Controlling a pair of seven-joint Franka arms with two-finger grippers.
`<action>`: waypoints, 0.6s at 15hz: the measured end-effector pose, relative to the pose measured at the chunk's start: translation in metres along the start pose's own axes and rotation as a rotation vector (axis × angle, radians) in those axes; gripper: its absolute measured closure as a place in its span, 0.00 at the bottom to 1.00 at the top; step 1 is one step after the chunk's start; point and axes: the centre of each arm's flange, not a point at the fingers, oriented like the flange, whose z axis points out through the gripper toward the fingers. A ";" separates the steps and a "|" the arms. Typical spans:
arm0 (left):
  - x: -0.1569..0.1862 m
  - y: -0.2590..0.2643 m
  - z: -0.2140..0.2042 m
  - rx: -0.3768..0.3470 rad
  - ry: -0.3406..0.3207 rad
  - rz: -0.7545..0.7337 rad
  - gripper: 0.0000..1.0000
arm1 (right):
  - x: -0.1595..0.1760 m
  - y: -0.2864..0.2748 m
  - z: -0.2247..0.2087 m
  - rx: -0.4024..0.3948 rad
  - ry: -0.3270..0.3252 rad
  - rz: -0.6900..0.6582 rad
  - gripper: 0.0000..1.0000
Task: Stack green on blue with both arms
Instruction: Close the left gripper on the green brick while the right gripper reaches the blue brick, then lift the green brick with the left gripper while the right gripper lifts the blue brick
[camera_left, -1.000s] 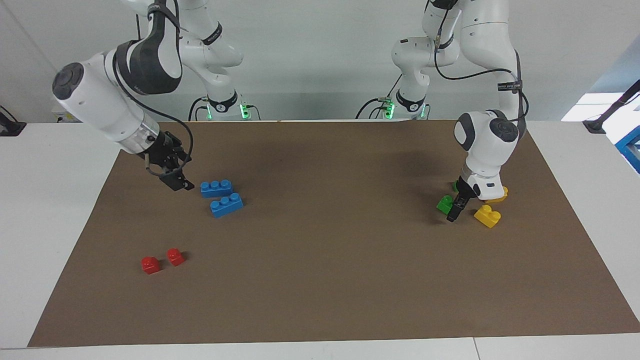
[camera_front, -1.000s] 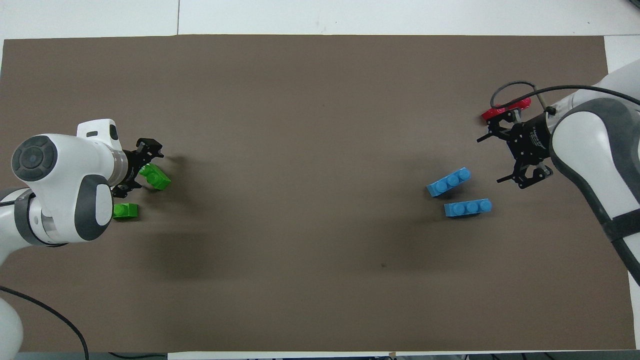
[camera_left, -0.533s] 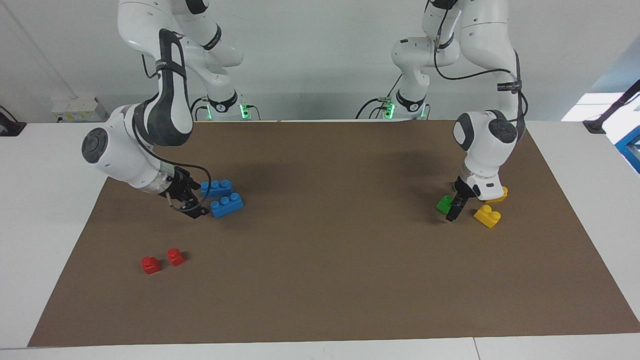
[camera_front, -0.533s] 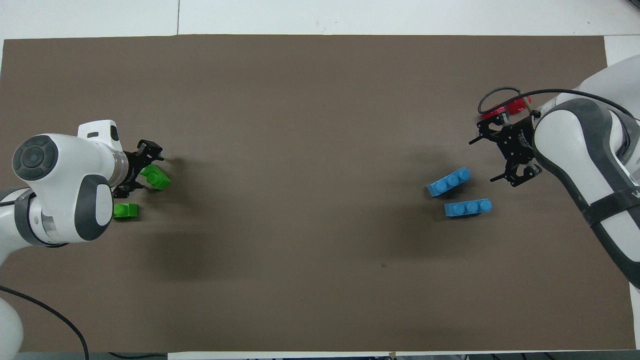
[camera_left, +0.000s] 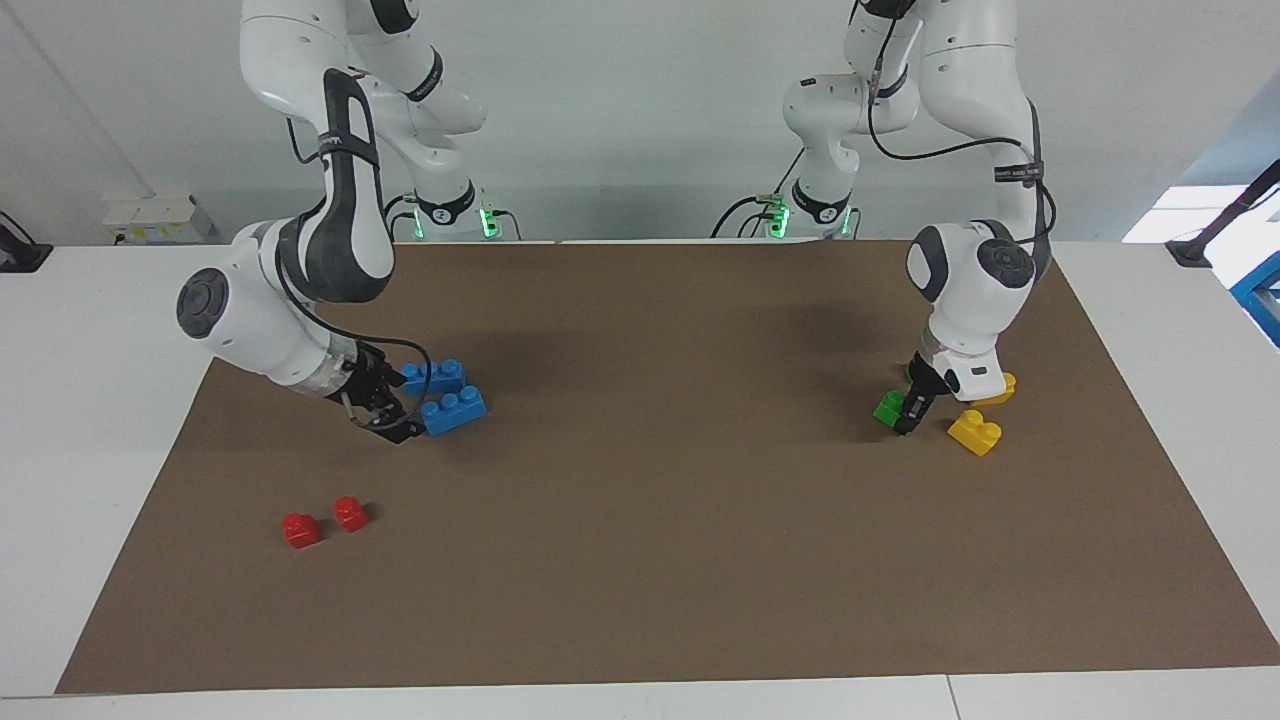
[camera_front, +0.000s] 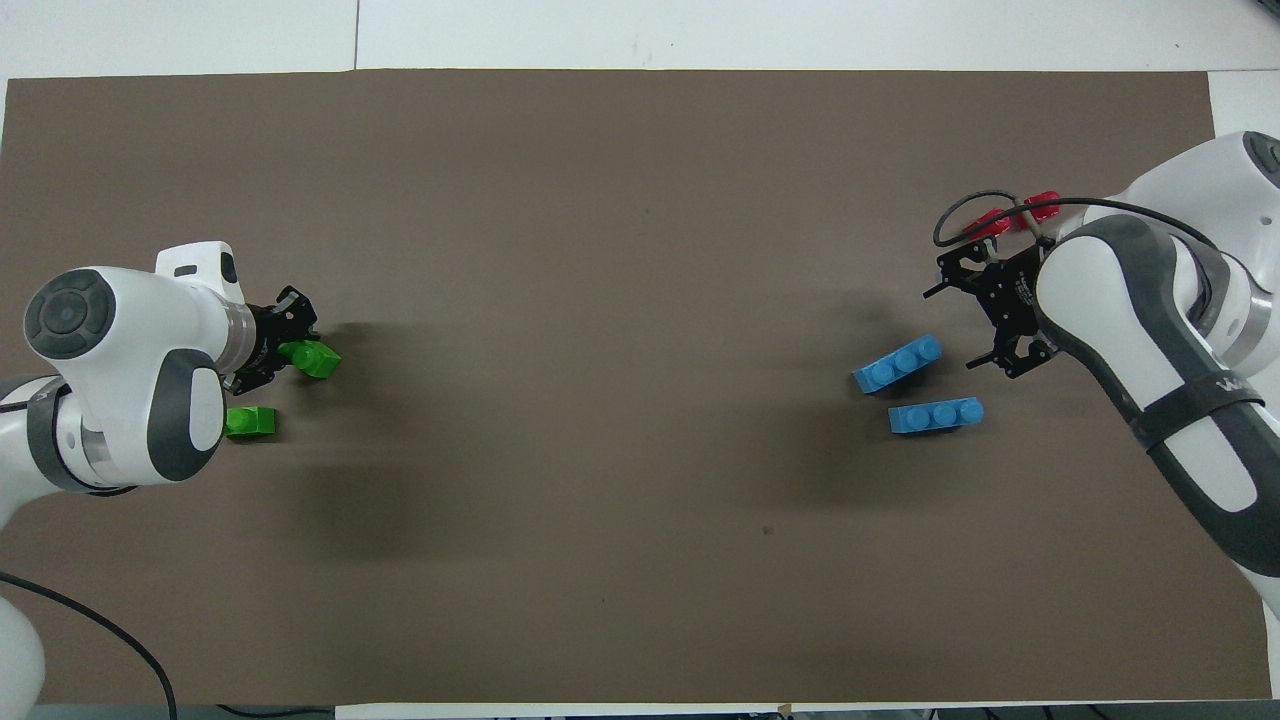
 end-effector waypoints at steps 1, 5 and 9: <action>0.000 0.000 0.000 0.000 0.000 0.000 0.66 | 0.000 0.001 0.005 0.003 0.005 0.000 0.00; 0.004 0.006 -0.010 -0.009 0.006 0.002 0.66 | -0.002 0.007 0.030 0.004 0.021 -0.003 0.00; 0.017 0.036 -0.065 -0.006 -0.003 -0.067 0.66 | -0.004 0.011 0.046 0.003 0.030 -0.024 0.00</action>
